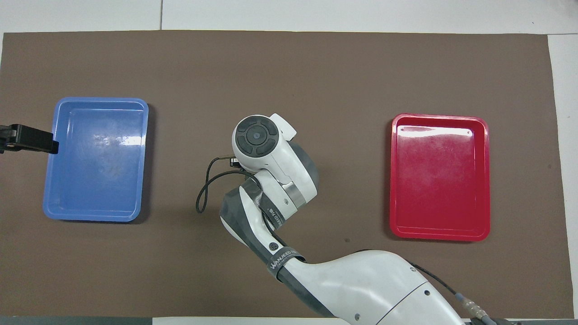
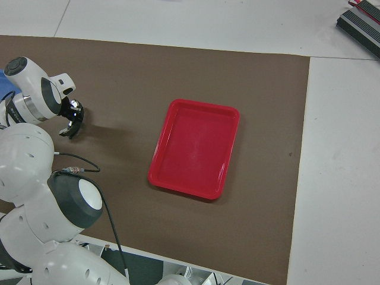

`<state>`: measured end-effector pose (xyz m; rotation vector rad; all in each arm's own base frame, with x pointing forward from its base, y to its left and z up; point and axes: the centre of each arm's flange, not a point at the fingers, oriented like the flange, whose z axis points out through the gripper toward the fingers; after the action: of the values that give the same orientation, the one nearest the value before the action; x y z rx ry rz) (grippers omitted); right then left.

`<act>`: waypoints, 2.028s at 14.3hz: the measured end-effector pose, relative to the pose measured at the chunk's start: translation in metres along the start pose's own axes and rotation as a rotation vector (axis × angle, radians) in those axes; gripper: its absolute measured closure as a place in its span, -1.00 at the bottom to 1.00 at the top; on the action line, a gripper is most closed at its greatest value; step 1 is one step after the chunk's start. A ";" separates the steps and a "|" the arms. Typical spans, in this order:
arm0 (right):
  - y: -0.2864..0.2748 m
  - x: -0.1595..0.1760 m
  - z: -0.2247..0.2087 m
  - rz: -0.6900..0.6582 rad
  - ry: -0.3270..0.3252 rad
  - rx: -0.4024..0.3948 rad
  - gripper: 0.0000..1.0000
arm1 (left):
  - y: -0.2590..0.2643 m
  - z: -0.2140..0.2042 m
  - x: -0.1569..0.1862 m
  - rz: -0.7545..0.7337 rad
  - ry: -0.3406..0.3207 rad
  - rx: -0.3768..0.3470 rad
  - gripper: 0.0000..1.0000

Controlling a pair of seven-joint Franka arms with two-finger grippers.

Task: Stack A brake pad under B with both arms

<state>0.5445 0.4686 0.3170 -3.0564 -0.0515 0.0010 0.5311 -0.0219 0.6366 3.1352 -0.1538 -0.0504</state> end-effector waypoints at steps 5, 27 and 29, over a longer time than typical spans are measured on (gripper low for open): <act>-0.011 -0.009 0.009 -0.018 0.027 0.030 0.15 | -0.016 0.014 0.004 -0.020 -0.086 -0.008 -1.00; 0.241 0.056 -0.205 0.131 0.002 -0.064 -1.00 | -0.022 0.016 0.004 -0.029 -0.088 -0.010 -1.00; 0.314 0.049 -0.240 0.123 -0.054 -0.076 -1.00 | -0.022 0.016 0.004 -0.029 -0.088 -0.010 -1.00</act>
<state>0.6050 0.1371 0.5293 -3.1292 0.1358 0.0915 0.5366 0.0000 0.6200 3.1268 -0.1086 -0.1888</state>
